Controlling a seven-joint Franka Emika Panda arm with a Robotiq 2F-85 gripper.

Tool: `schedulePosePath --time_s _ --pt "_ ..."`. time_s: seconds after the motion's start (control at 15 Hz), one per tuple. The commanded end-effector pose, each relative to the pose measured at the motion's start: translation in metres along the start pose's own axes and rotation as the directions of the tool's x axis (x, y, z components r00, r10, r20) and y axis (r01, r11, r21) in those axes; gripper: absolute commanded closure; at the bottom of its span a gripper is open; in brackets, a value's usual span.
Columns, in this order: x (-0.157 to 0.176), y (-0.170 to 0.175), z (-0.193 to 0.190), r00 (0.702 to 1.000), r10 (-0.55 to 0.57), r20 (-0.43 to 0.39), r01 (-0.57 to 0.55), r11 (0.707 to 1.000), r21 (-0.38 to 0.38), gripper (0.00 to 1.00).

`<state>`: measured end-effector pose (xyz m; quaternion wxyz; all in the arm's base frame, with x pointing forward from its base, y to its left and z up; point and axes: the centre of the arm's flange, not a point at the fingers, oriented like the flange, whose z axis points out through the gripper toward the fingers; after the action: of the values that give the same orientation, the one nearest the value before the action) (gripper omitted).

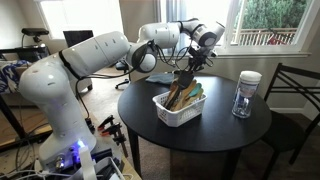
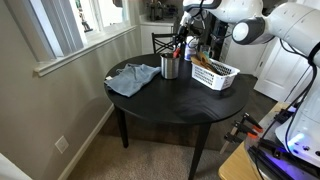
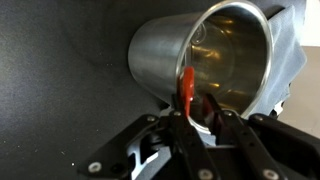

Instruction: Remove the spatula from the cutlery holder and place it in the white basket

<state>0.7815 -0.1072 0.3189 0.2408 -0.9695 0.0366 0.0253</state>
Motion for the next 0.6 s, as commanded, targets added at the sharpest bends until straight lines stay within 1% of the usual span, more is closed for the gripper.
schedulePosePath --time_s 0.0,0.33,0.53 --pt "0.019 -0.005 -0.024 1.000 -0.030 0.003 0.030 1.000 0.008 0.99" --pt "0.003 -0.026 -0.052 0.998 -0.055 0.003 0.055 0.998 0.025 1.00" --pt "-0.003 -0.042 -0.071 0.996 -0.085 -0.003 0.085 0.995 0.050 0.99"
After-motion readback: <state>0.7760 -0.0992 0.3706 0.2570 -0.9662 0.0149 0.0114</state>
